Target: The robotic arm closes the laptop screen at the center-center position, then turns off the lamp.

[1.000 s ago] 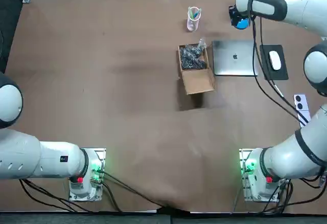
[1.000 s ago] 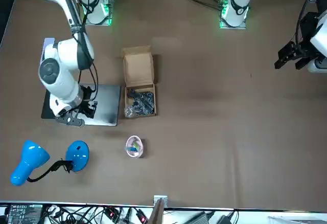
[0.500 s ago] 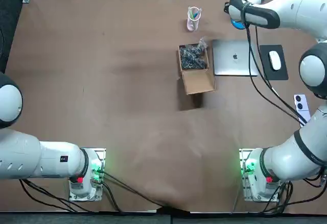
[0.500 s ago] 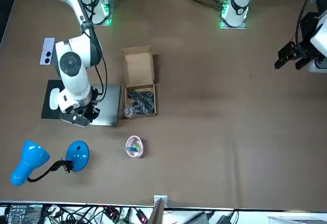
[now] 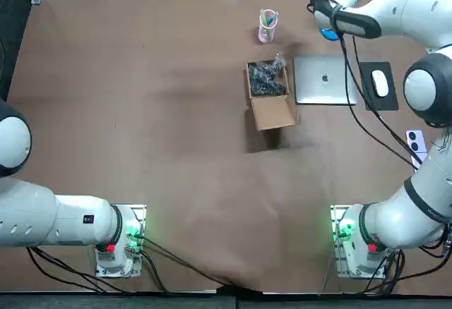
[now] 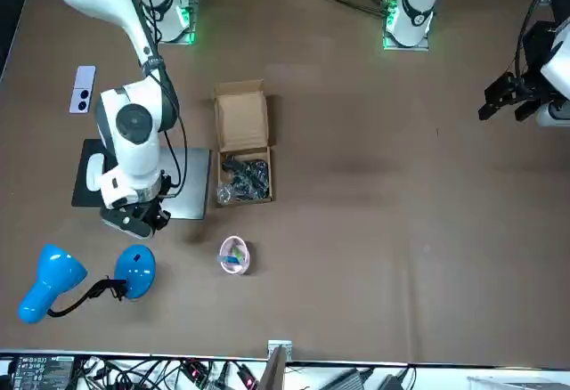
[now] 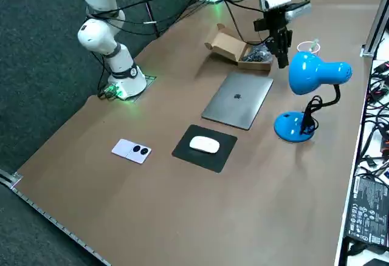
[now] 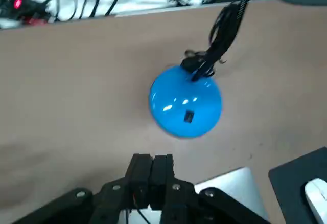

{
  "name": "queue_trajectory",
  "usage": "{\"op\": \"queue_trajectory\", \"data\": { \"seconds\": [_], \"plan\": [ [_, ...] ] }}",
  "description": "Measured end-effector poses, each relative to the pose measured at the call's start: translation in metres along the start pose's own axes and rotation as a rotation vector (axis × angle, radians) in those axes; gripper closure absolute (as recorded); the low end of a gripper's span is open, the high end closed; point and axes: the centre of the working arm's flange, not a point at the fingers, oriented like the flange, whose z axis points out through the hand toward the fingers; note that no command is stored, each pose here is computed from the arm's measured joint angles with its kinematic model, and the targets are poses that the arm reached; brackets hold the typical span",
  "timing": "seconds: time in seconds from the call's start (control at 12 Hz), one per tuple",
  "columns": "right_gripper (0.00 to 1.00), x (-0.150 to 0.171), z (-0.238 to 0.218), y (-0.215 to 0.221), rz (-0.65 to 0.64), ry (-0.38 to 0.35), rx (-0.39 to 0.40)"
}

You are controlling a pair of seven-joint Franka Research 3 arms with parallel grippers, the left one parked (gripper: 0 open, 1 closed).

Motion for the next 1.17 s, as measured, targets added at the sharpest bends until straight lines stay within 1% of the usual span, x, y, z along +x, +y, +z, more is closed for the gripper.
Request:
{"op": "queue_trajectory", "data": {
  "seconds": [0.25,0.5,0.83,1.17],
  "plan": [
    [0.98,-0.005,0.017,-0.004,0.061,0.077,-0.064],
    [0.98,-0.014,0.040,-0.009,0.078,0.104,-0.097],
    [0.98,-0.020,0.076,-0.006,0.102,0.139,-0.089],
    [0.98,-0.020,0.103,0.006,0.115,0.140,-0.066]
  ]
}}
